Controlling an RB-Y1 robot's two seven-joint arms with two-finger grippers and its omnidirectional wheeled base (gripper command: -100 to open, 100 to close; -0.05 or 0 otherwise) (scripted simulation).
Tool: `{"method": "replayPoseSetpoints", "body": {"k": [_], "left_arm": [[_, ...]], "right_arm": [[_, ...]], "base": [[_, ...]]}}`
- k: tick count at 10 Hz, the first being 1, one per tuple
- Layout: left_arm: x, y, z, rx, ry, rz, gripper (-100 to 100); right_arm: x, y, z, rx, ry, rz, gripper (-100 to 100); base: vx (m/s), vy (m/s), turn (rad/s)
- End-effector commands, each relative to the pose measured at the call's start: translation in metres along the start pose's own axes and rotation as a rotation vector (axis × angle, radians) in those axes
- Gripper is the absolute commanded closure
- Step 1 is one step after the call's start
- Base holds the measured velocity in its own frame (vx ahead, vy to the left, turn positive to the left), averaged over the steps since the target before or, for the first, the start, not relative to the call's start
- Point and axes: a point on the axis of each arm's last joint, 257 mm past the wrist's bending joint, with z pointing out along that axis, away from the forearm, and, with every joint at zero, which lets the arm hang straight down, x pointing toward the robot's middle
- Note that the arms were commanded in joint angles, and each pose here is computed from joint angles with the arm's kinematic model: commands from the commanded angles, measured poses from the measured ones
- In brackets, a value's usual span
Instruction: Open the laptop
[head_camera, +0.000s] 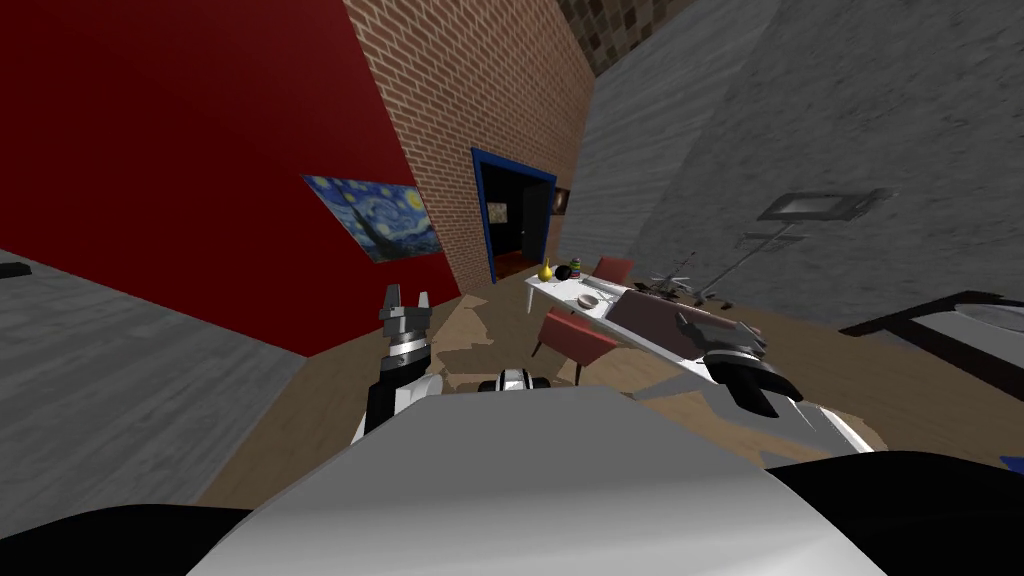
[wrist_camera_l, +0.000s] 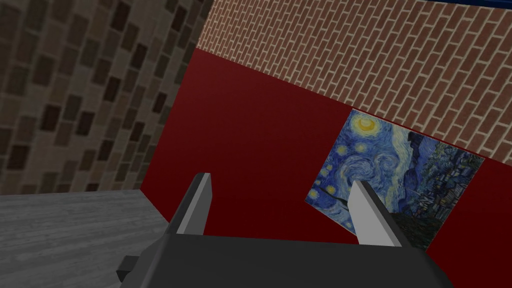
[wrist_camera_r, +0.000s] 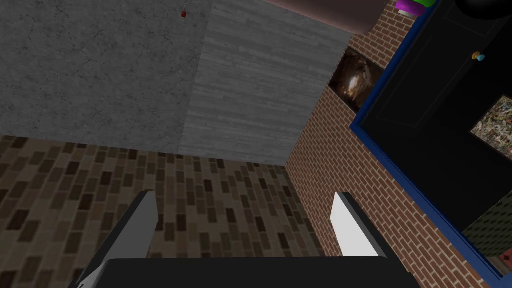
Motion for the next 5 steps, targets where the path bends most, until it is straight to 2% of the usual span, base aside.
{"method": "replayPoseSetpoints", "body": {"k": [1,2,3,4,5], "left_arm": [[0.0,0.0,0.0,0.0,0.0,0.0,0],[0.0,0.0,0.0,0.0,0.0,0.0,0],[0.0,0.0,0.0,0.0,0.0,0.0,0],[0.0,0.0,0.0,0.0,0.0,0.0,0],[0.0,0.0,0.0,0.0,0.0,0.0,0]], "right_arm": [[0.018,-0.035,-0.003,0.074,0.052,-0.113,-100],[0.018,-0.035,-0.003,0.074,0.053,-0.125,-100],[0.031,-0.057,-0.005,0.119,0.091,-0.183,-100],[0.031,-0.057,-0.005,0.119,0.092,-0.192,-100],[0.043,-0.077,-0.009,0.162,0.132,-0.246,-100]], "base": [[0.056,0.006,0.2],[0.058,0.001,0.141],[0.071,0.004,0.194],[0.053,0.01,0.117],[0.053,0.014,0.255]]}}
